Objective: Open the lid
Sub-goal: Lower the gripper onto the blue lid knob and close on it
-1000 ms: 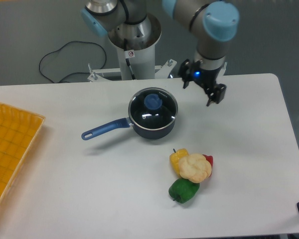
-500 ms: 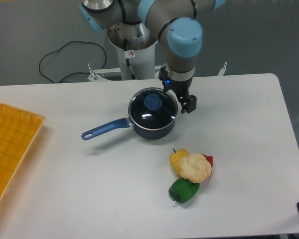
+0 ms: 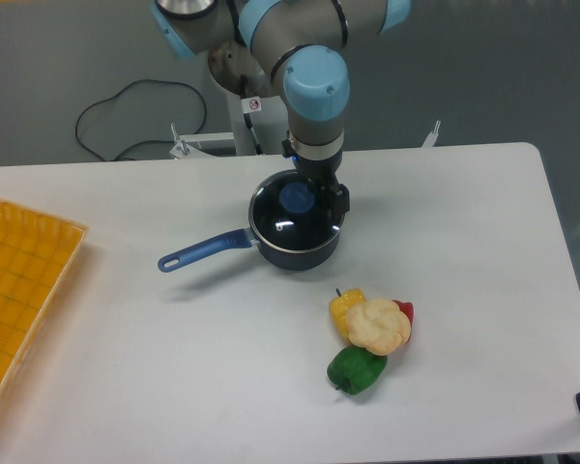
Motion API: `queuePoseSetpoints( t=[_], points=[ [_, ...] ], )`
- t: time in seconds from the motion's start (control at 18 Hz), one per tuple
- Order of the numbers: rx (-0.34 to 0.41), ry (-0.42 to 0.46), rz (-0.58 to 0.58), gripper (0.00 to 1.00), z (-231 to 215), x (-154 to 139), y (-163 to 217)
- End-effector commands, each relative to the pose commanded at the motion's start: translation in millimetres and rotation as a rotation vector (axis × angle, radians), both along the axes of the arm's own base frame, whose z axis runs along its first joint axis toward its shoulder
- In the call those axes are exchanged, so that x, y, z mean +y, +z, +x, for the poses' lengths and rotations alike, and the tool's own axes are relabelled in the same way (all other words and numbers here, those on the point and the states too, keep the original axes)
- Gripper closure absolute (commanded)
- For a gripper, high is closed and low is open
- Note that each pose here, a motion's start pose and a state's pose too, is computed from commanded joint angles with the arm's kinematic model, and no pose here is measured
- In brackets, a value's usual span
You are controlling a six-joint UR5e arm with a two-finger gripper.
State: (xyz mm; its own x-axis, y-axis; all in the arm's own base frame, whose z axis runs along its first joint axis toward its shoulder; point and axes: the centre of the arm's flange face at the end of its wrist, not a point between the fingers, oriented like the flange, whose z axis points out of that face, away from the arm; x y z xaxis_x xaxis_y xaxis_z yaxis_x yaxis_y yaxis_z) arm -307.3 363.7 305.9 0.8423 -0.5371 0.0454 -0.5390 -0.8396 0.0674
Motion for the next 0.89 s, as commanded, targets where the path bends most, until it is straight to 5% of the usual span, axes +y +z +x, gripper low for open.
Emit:
queuePoseSetpoints(
  t=[0.89],
  points=[
    [-0.015,0.004,0.053,0.01,13.2,-2.7,-4.2]
  ],
)
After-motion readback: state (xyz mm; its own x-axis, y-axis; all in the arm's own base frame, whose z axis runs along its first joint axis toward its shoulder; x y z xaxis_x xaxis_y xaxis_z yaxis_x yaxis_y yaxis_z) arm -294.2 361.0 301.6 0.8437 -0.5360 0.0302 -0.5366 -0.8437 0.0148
